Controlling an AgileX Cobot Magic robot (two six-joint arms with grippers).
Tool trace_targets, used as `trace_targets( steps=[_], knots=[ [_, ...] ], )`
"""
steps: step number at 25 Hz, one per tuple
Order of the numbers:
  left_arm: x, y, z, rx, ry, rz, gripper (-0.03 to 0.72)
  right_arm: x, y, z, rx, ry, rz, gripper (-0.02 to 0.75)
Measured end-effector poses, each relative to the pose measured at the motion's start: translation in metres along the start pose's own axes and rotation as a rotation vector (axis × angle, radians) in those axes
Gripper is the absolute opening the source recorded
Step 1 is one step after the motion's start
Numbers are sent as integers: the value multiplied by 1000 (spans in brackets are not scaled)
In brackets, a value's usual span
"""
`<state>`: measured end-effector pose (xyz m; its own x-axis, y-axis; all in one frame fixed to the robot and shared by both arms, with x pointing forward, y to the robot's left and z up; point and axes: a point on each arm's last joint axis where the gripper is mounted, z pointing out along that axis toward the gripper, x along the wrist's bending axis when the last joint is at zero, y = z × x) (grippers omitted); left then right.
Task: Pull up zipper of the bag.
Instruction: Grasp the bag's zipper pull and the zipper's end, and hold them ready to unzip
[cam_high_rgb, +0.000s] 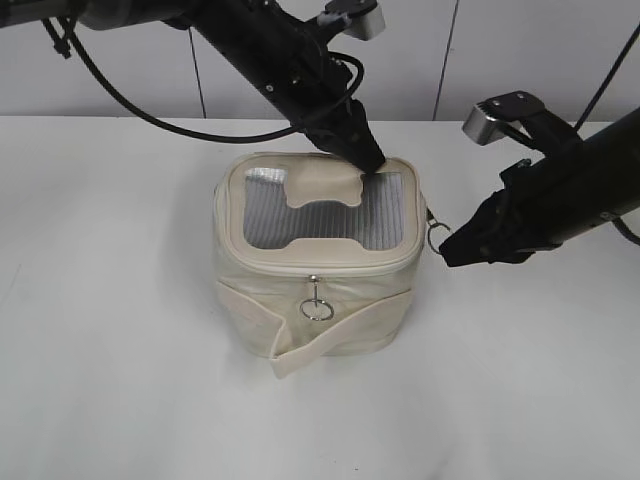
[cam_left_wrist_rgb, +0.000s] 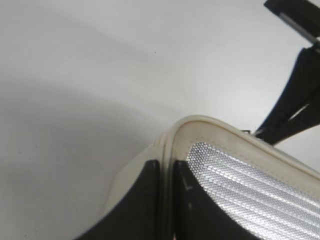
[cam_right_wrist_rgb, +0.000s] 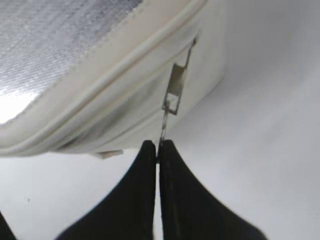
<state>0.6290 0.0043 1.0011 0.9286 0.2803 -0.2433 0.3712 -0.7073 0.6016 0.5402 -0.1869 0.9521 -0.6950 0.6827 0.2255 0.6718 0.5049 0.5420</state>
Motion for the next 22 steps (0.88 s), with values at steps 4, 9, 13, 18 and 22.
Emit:
trace_targets(
  steps=[4, 9, 13, 18, 22],
  knots=[
    [-1, 0, 1, 2, 5, -7, 39, 16, -4, -19, 6, 39, -16, 8],
    [0, 0, 1, 3, 13, -21, 39, 35, -17, -32, 48, 141, -14, 8],
    [-1, 1, 2, 4, 13, -26, 39, 51, -21, -29, 81, 211, -24, 8],
    [-1, 1, 2, 7, 16, -33, 39, 98, -8, -10, 42, 252, -118, 8],
    [-1, 1, 2, 10, 17, -38, 39, 130, 1, 3, -30, 208, -174, 8]
  ],
)
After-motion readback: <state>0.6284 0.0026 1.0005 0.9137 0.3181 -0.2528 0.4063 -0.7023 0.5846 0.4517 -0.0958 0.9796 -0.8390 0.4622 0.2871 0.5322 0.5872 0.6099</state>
